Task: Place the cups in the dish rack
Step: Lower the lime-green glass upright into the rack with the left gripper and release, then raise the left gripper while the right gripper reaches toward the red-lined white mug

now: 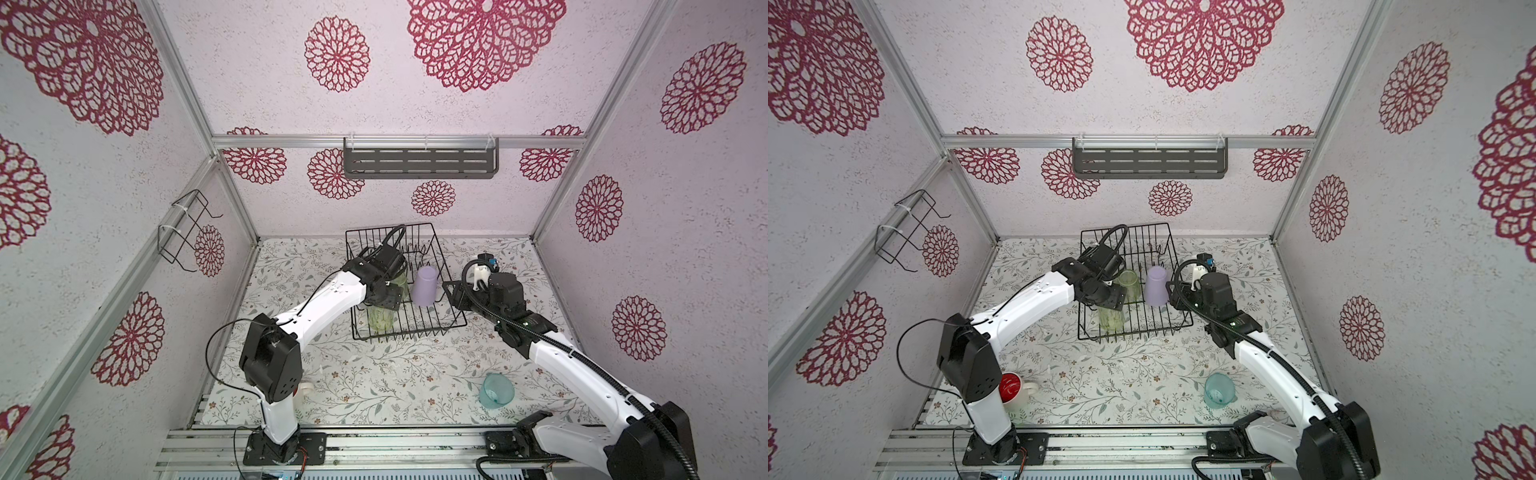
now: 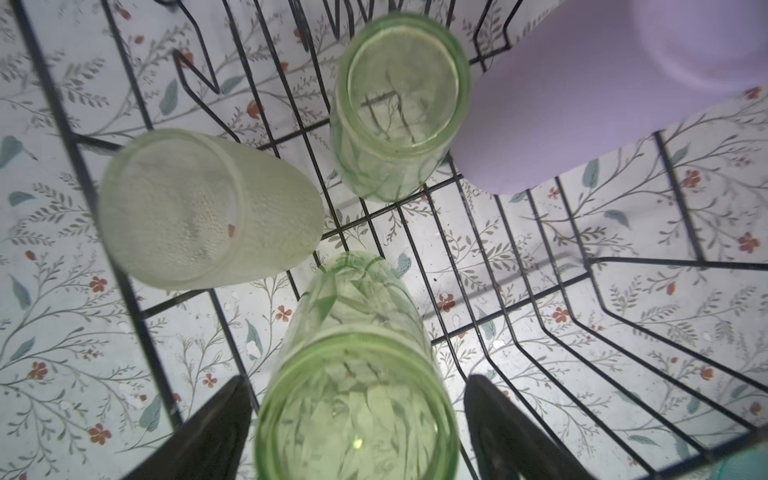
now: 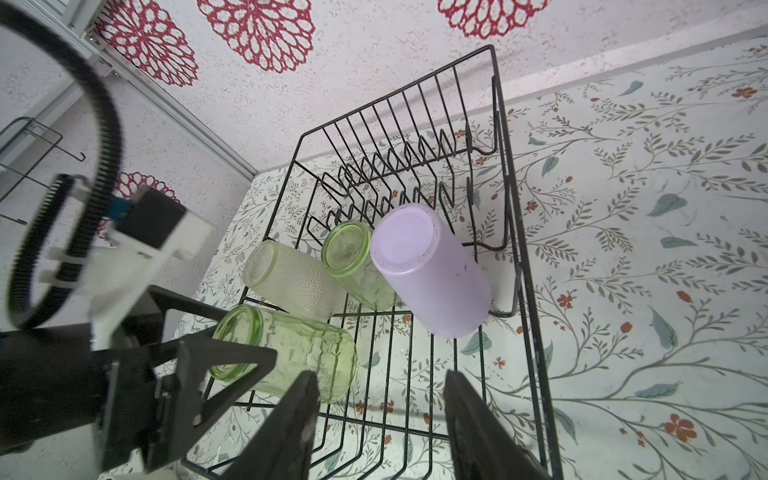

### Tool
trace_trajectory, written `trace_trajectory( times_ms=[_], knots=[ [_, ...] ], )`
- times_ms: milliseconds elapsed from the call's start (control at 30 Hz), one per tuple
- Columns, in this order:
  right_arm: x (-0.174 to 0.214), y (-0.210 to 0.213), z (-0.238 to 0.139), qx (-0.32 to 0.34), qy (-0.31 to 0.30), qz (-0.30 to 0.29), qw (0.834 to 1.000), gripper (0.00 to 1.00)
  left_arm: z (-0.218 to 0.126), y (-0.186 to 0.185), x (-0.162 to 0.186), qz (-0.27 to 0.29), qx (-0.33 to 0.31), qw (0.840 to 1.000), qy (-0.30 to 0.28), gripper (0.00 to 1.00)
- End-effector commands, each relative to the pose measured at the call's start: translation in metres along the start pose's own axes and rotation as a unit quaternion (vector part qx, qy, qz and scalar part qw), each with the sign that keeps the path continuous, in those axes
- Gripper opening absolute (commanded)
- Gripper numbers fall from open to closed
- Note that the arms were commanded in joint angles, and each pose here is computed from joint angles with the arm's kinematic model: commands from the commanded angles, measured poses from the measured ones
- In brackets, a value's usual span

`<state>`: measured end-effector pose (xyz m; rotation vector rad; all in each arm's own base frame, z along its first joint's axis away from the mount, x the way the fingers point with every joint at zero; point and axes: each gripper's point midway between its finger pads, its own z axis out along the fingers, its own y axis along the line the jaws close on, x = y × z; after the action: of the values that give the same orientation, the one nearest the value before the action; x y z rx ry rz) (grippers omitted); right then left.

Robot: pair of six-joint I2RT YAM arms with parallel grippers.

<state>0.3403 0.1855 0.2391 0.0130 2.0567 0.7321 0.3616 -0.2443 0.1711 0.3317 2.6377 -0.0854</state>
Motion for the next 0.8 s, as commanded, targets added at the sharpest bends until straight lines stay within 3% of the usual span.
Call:
trace_trajectory(
  times_ms=[0,200,333,467,600,767],
  knots=[
    [-0.013,0.006,-0.003,-0.005,-0.022,-0.010,1.000,0.52,-0.036,0.004,-0.018,-0.002,0.002,0.998,-0.060,0.85],
    [-0.018,0.014,-0.002,-0.020,-0.022,-0.009,1.000,0.52,-0.070,0.015,-0.029,-0.014,0.003,0.993,-0.121,0.84],
    [-0.018,0.049,-0.005,-0.114,-0.015,-0.037,0.993,0.53,-0.089,0.035,-0.030,-0.035,-0.011,0.987,-0.158,0.85],
    [-0.014,0.088,-0.006,-0.195,-0.003,-0.075,0.978,0.53,-0.090,0.071,-0.019,-0.086,-0.024,0.982,-0.165,0.87],
    [-0.002,0.127,-0.006,-0.224,0.004,-0.156,0.962,0.53,-0.085,0.116,-0.003,-0.161,-0.009,0.975,-0.150,0.88],
    [0.021,0.190,-0.012,-0.280,0.013,-0.249,0.927,0.52,-0.084,0.174,0.020,-0.247,-0.015,0.959,-0.141,0.89]
  ],
)
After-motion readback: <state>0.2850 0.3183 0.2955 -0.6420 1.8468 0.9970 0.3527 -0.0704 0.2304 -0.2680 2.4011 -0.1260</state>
